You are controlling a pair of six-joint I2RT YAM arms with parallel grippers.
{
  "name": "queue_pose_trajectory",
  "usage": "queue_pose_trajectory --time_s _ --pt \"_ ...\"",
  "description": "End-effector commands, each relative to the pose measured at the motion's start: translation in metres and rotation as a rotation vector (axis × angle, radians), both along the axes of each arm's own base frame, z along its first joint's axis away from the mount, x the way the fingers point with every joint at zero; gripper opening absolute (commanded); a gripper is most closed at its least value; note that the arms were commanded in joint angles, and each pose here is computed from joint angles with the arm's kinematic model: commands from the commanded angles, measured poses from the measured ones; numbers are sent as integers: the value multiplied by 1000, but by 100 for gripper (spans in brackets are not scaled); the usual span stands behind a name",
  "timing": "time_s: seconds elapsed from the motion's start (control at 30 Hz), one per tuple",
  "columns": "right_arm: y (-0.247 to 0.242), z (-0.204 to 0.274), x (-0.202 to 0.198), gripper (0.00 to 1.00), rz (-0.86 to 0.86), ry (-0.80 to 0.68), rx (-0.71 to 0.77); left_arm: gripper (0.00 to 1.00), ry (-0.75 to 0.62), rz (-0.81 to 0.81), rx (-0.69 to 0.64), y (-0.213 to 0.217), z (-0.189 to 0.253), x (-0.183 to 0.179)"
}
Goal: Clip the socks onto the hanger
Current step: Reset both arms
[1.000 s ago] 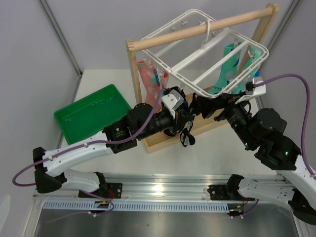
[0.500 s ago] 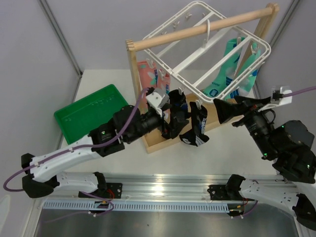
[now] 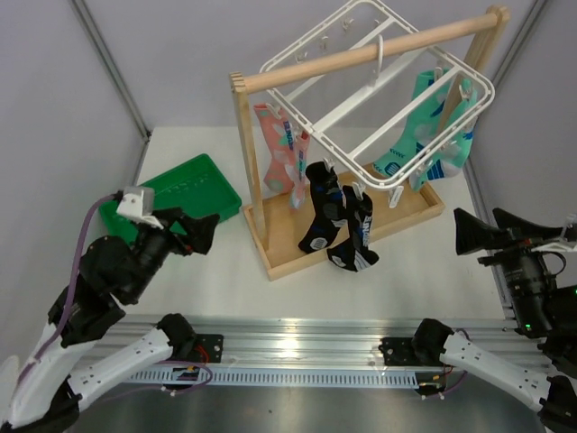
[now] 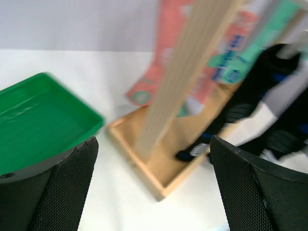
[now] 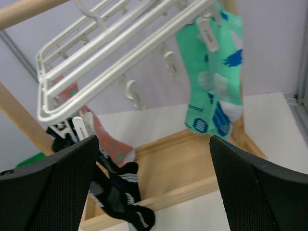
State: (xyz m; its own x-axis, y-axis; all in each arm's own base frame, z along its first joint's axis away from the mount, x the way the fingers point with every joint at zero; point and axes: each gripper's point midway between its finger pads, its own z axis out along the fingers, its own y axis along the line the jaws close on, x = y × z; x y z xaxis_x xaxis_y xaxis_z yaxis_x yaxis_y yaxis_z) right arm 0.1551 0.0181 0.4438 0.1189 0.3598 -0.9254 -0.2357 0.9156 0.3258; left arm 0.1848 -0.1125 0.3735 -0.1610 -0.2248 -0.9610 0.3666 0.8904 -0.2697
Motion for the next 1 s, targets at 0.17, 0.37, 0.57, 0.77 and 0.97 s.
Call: queue_pose_trajectory --time_s 0.17,0.37,0.57,0.77,0.97 --pt "-40 -41 -7 100 -132 20 -48 99 105 288 129 67 -87 8" --pt "-42 -55 -3 99 -163 25 -68 99 32 420 104 97 -97 3" --pt "-44 -56 -1 99 -189 7 -84 99 -62 508 24 119 -88 -8" --pt "-41 -66 4 100 -215 20 -94 100 -93 553 -9 130 -86 -12" --pt "-40 -68 5 99 -219 22 -83 99 -71 521 5 120 -89 -6"
